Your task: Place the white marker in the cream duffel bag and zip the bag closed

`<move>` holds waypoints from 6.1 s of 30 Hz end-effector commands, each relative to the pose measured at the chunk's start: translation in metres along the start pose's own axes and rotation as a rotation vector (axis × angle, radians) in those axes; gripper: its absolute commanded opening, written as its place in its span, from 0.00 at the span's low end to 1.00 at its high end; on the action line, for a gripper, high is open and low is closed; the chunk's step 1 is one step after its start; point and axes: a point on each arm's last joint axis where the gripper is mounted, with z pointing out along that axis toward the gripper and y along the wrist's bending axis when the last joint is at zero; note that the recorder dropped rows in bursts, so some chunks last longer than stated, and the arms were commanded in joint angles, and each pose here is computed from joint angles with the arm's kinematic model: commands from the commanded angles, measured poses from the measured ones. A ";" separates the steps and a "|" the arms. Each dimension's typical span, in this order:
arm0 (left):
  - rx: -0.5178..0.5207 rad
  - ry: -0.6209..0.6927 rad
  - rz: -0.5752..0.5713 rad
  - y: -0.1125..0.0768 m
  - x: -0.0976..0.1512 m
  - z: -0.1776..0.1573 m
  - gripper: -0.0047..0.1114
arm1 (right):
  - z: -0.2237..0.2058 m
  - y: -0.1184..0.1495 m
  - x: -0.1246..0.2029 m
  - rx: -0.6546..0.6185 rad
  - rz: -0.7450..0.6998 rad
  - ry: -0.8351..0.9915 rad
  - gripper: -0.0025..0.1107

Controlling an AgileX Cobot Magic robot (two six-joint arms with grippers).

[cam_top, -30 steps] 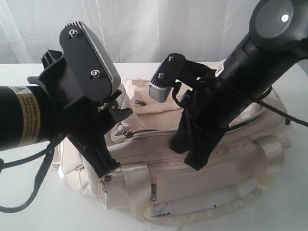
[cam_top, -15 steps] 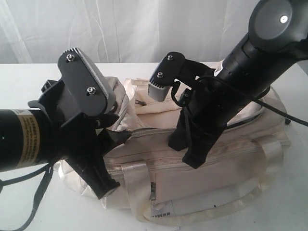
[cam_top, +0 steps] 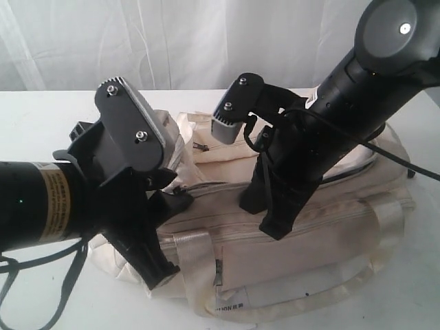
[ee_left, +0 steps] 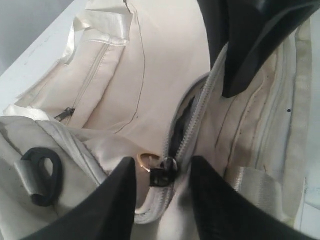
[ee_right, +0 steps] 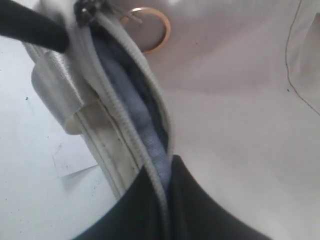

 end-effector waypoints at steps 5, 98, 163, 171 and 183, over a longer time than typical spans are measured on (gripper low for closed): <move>0.012 0.068 0.008 -0.004 0.009 0.015 0.39 | 0.007 0.005 0.007 -0.022 0.004 0.015 0.02; -0.089 0.151 0.101 0.012 0.013 -0.018 0.04 | 0.007 -0.001 0.005 0.043 -0.020 -0.003 0.02; -0.050 0.071 0.088 0.008 0.006 -0.017 0.04 | 0.028 -0.001 -0.021 -0.029 -0.097 0.000 0.44; -0.045 0.068 0.079 0.007 0.006 -0.017 0.09 | 0.038 -0.014 -0.026 0.068 -0.096 -0.050 0.17; -0.003 0.000 0.041 0.003 0.000 -0.017 0.40 | 0.026 -0.021 -0.036 0.154 -0.067 -0.095 0.03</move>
